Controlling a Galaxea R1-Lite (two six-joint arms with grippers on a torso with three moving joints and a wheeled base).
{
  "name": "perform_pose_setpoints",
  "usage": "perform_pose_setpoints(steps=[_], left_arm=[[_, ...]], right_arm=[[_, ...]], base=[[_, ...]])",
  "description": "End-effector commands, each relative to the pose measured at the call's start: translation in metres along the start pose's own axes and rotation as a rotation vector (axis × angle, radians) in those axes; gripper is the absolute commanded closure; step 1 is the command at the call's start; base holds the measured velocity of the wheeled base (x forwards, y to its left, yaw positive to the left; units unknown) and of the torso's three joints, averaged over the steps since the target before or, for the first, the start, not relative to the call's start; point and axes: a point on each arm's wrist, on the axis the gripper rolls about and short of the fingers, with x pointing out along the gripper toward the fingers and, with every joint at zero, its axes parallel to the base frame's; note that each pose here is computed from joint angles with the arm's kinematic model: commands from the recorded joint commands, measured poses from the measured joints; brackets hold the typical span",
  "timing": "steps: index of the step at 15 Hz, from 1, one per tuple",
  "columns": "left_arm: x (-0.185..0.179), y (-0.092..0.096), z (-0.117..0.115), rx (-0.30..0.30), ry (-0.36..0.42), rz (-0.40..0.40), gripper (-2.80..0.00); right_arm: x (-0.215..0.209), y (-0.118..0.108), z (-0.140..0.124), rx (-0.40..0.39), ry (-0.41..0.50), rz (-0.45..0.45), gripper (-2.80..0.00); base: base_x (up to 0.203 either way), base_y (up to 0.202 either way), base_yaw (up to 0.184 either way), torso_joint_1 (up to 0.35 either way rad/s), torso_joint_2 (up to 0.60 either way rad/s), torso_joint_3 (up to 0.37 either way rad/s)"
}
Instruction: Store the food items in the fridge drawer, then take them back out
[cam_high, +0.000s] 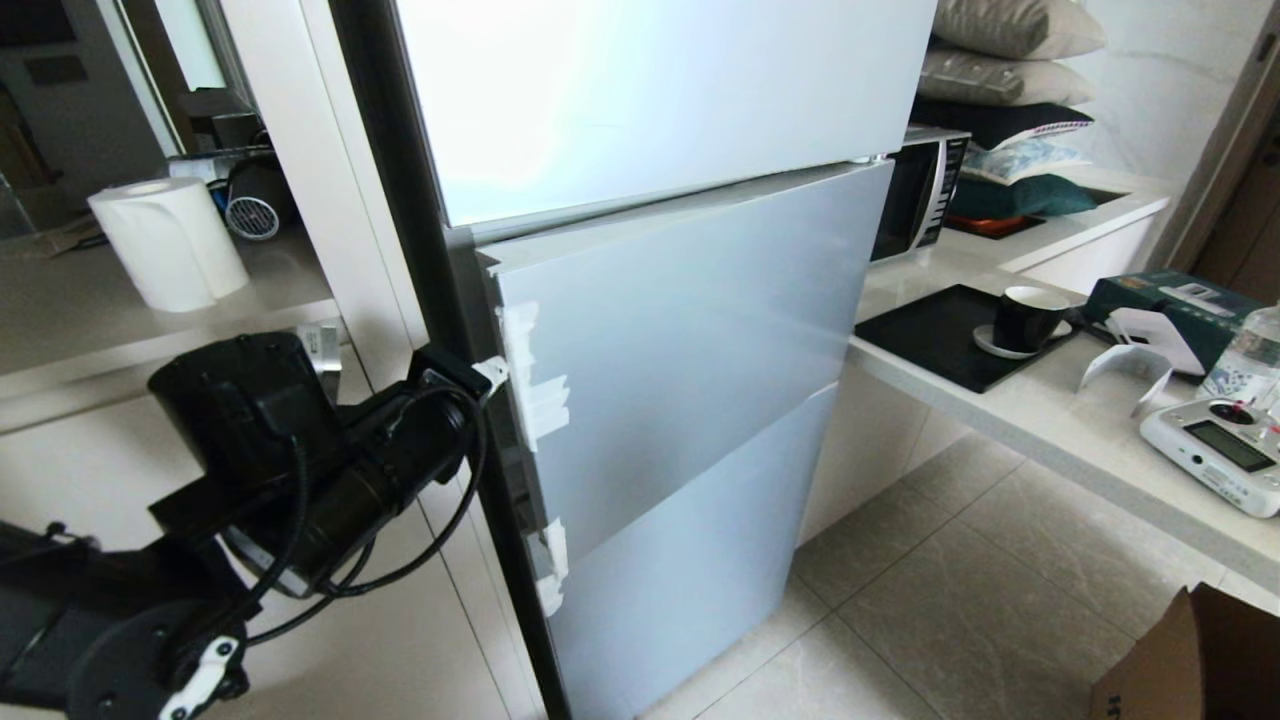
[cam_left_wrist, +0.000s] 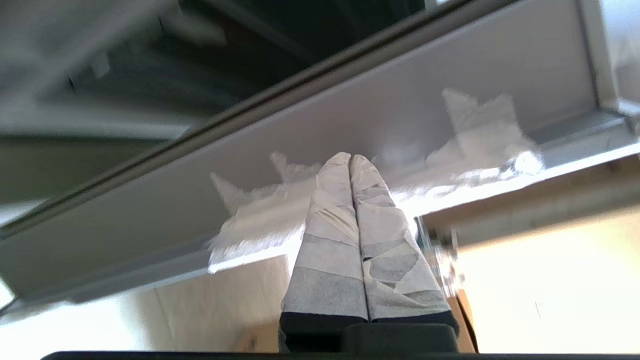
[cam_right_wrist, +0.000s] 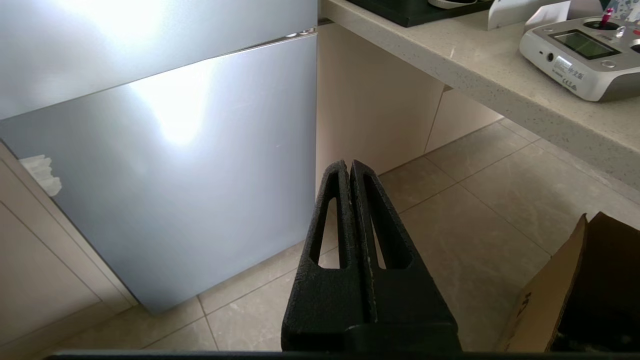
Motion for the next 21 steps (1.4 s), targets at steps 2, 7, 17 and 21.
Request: perform_pose_setpoints(steps=[2,7,17,21], left_arm=[[-0.018,-0.006,-0.009,-0.010,0.082,-0.049,0.00],[-0.044,-0.014,-0.033,-0.006,0.261,-0.128,0.00],[-0.103,-0.028,-0.016,0.261,0.319,-0.366,0.00],[-0.141,-0.075,0.037,0.662,0.107,-0.432,0.00]], right_arm=[[0.000,0.000,0.000,-0.001,0.001,0.001,0.00],[0.000,0.000,0.000,-0.001,0.001,0.001,0.00],[0.000,0.000,0.000,-0.001,0.001,0.001,0.00],[0.000,0.000,0.000,-0.001,0.001,0.001,0.00]], base=[[0.000,0.000,0.000,0.000,0.00,0.000],[0.000,0.000,0.000,0.000,0.00,0.000],[0.000,0.000,0.000,0.000,0.00,0.000],[0.000,0.000,0.000,0.000,0.00,0.000]])
